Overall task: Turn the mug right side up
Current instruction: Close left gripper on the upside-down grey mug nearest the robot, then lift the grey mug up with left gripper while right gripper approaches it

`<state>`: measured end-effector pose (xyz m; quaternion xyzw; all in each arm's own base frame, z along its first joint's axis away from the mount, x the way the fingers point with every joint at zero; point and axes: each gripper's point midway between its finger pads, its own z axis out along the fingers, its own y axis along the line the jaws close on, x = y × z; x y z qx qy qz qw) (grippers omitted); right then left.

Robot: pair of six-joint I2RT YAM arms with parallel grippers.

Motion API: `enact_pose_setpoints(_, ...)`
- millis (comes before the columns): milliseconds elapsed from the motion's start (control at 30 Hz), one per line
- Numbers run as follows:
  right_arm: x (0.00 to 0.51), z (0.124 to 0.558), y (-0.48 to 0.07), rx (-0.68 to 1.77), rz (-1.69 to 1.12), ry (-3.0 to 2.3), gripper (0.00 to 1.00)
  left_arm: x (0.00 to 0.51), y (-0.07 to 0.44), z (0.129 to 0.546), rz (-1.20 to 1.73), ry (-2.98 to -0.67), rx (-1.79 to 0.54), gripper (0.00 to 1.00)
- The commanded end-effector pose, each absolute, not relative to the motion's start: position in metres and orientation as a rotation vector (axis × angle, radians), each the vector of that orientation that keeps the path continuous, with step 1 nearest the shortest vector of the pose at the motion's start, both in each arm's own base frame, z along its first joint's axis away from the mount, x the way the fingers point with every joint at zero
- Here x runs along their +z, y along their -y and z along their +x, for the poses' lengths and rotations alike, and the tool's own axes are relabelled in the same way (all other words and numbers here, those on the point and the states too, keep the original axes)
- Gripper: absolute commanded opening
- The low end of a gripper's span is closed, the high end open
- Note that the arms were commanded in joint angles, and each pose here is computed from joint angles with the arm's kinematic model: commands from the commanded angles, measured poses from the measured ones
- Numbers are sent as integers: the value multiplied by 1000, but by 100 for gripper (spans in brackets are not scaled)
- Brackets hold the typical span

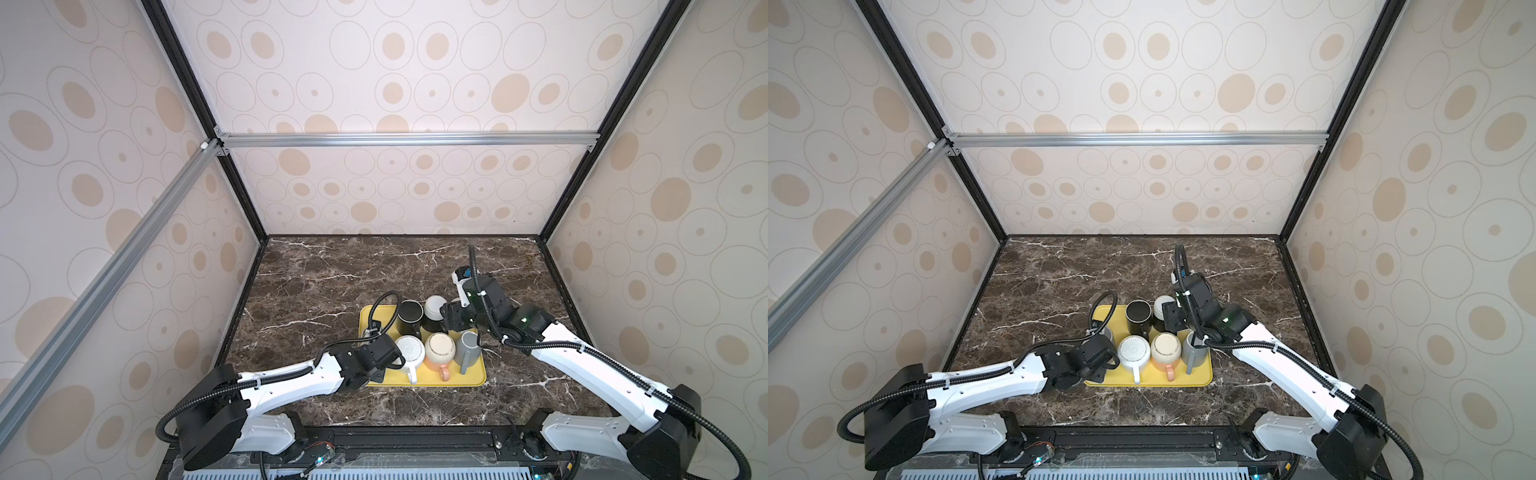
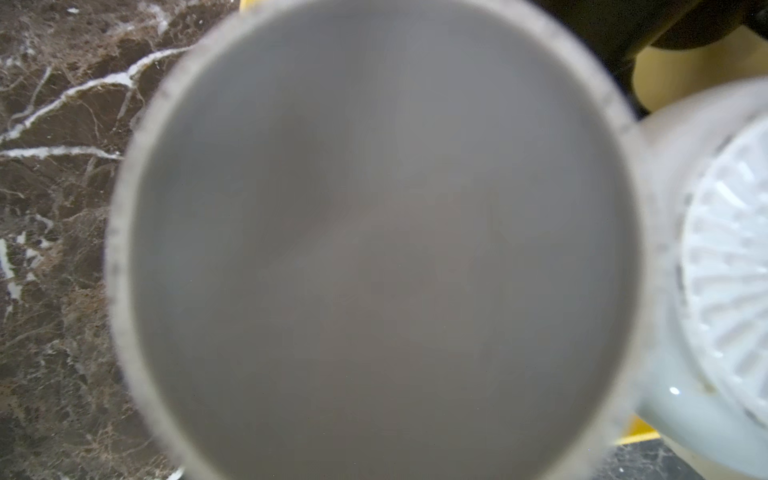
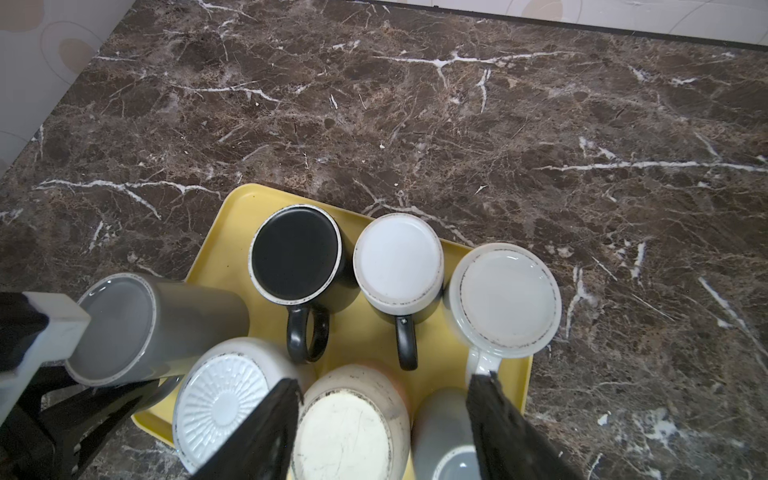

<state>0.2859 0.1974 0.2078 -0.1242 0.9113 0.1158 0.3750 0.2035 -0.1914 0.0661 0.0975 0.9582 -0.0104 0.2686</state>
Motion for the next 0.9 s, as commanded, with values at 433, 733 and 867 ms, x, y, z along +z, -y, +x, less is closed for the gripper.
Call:
enact_pose_setpoints(433, 207, 284, -201, 303, -348, -2330, 68, 79, 184, 216, 255, -2552, 56, 0)
enact_pose_setpoints(733, 210, 286, -212, 347, -373, -2335, 67, 116, 184, 228, 228, -2464, 47, 0)
enact_pose_setpoints(867, 218, 285, -225, 431, -406, -2320, 65, 164, 190, 240, 202, -2339, -32, 0)
